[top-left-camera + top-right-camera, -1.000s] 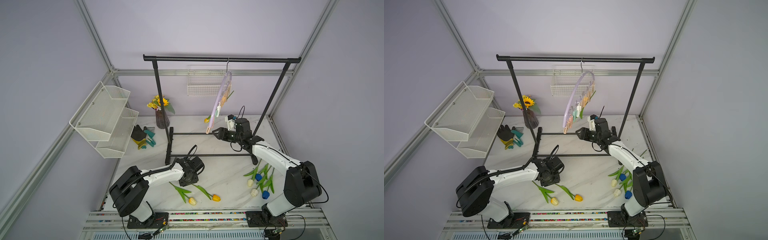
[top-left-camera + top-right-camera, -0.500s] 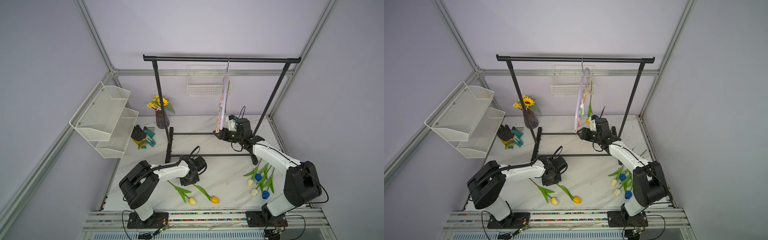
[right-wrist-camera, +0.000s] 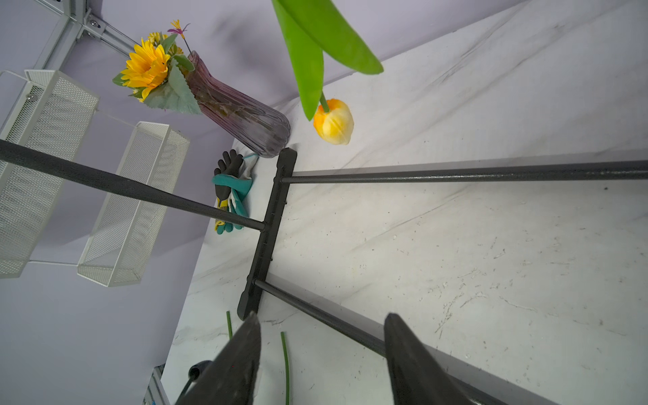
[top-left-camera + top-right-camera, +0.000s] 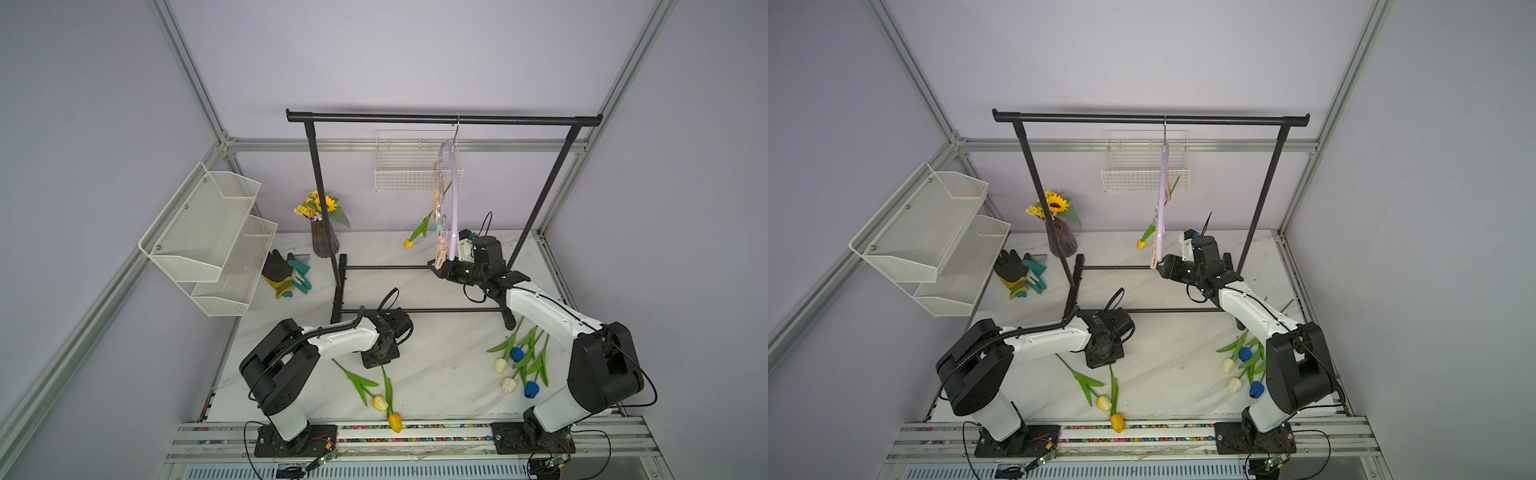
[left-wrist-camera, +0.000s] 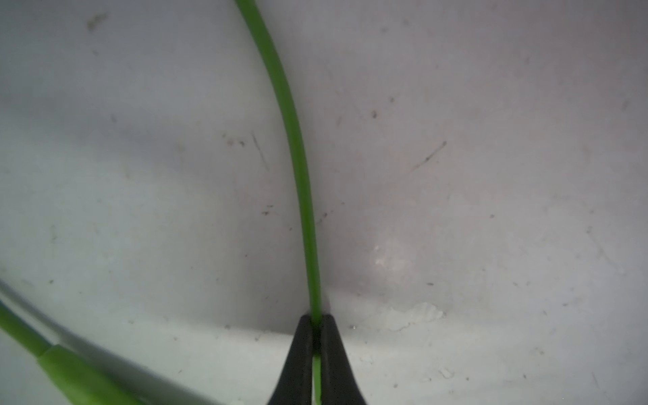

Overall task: Dry the flowers on a clothes hanger
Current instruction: Pick up the flower at the center of the board.

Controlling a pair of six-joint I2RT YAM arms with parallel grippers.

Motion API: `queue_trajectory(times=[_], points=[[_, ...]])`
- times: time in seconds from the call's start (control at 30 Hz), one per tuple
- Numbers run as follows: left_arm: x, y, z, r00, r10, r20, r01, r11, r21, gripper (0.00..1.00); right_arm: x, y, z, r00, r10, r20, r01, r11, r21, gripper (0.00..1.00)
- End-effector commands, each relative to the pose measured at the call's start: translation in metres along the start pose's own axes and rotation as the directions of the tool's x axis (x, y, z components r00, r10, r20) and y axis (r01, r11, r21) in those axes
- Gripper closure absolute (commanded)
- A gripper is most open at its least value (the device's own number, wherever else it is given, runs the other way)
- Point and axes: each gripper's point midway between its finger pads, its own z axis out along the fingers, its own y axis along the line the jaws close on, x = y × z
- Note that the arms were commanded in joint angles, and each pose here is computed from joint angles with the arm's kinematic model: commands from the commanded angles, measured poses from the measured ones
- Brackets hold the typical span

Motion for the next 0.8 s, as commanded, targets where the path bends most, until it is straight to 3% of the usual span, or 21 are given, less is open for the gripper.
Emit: queue_trajectory(times=[0.0,0.2,0.37,0.6,0.77], points=[[-0.004,-0.017,0.007,1.0,-0.021,-0.017,0.022,0.998,0.067,0.98,0.001,-0.005,-0.003,1.0,-0.009,0.003,0.009,1.0,0.011,0.41],[-0.006,-0.039,-0.005,0.998,-0.051,-0.032,0.057,0.979,0.195,1.0,0.003,-0.006,-0.002,1.0,-0.008,-0.003,0.008,1.0,0.01,0.41],[-0.018,-0.062,-0.044,0.999,-0.052,0.006,0.047,0.942,0.332,1.0,0.003,-0.003,-0.003,1.0,-0.012,-0.005,0.012,1.0,-0.004,0.41],[-0.063,-0.072,-0.117,0.965,-0.031,0.26,-0.094,0.885,0.456,1.0,0.005,0.01,-0.009,1.0,0.014,-0.013,-0.015,0.997,-0.081,0.41],[-0.091,-0.089,-0.168,0.869,0.041,0.493,-0.323,0.802,0.503,1.0,0.013,0.032,-0.016,0.999,0.024,-0.038,-0.032,0.975,-0.219,0.41]])
